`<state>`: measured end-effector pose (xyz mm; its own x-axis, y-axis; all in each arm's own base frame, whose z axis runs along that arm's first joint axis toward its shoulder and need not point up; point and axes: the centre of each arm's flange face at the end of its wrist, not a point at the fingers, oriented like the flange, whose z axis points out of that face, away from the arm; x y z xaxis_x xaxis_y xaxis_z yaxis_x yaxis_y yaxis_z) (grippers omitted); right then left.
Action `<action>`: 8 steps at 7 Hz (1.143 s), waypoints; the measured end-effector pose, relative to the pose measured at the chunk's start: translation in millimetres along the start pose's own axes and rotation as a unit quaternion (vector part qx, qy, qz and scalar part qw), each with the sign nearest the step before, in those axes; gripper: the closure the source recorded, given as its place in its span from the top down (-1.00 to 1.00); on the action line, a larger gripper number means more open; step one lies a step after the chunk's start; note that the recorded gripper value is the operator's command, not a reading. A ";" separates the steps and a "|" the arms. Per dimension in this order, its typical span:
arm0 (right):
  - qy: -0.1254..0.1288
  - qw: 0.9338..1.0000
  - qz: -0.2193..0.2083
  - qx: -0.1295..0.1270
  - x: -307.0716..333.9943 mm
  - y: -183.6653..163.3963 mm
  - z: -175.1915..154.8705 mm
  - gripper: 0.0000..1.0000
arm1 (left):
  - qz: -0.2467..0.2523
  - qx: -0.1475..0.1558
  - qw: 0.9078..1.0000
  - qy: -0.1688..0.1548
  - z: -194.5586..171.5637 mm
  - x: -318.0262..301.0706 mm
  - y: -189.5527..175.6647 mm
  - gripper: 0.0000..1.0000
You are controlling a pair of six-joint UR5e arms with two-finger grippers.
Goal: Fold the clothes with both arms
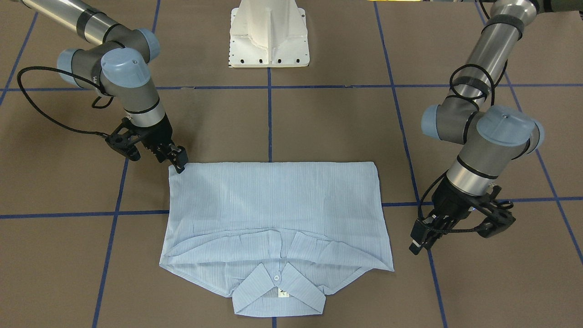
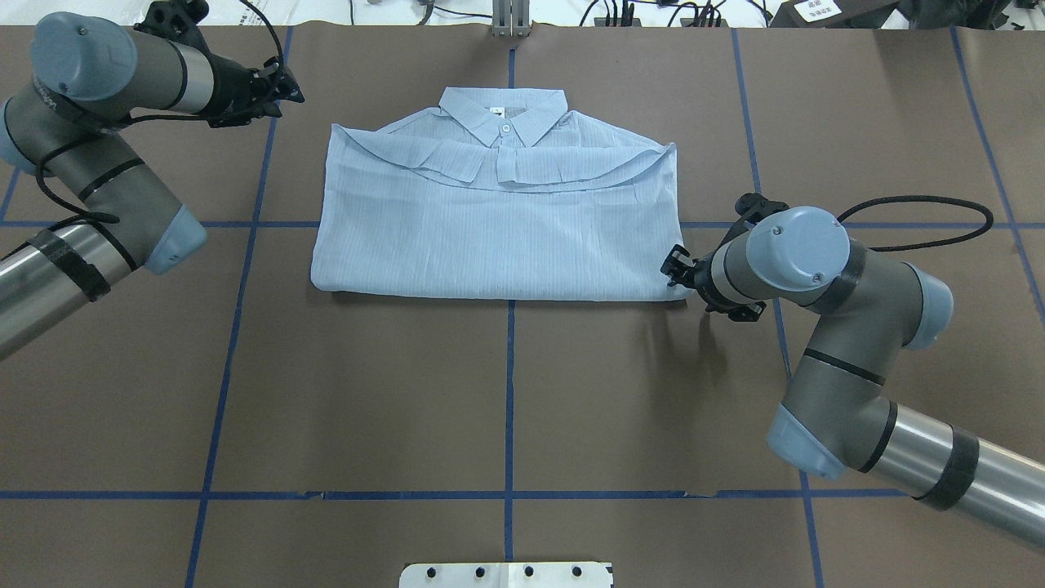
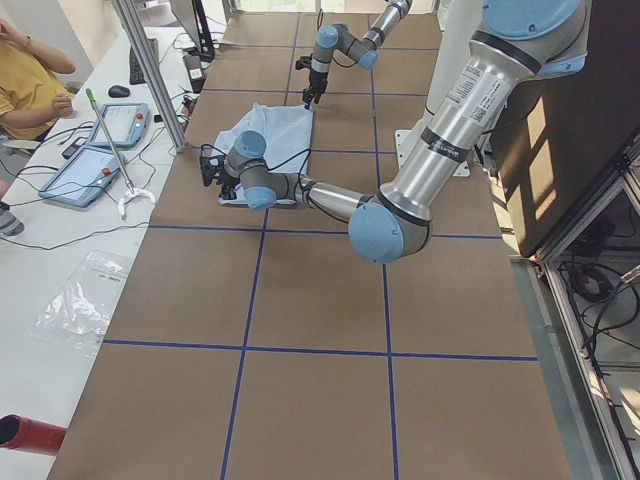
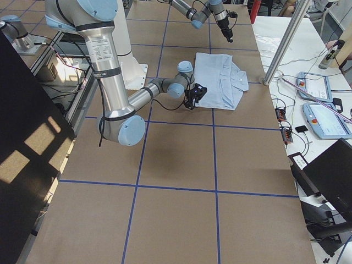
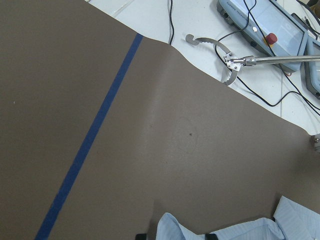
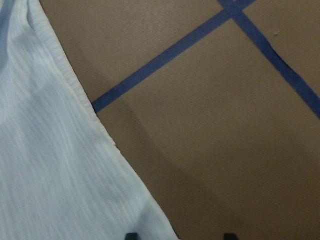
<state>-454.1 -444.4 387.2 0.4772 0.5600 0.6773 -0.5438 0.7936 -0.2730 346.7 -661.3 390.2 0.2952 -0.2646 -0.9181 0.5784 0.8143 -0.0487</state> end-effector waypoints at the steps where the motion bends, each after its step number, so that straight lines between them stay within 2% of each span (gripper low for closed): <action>1: -0.001 1.000 0.000 0.000 -1.3 1.2 0.0 -1.00 | 0.000 0.002 1.000 -0.001 -0.5 -3.0 0.1 -0.01; 4: -0.010 1.000 -0.003 -0.001 -9.0 3.4 -6.7 -1.00 | 0.001 0.006 1.000 -0.004 -0.3 -7.0 -0.5 -0.01; 6: -0.025 1.000 -0.004 -0.008 -1.6 8.8 -33.7 -1.00 | -0.001 0.005 1.000 -0.003 -0.8 -6.2 -0.2 -0.01; 7: -0.027 0.999 -0.009 -0.024 21.7 20.9 -54.1 -1.00 | 0.000 0.004 1.000 0.001 -3.1 -2.3 1.0 -0.01; 8: -0.019 0.998 -0.016 -0.058 53.0 39.6 -80.4 -1.00 | 0.001 0.002 1.000 0.008 -7.2 4.0 3.4 -0.01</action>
<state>-394.8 -364.2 357.4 0.4650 0.5259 0.7121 -0.4436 0.8346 -0.3267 344.3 -655.9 383.4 0.2845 -0.2555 -0.9240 0.5812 0.8125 -0.0457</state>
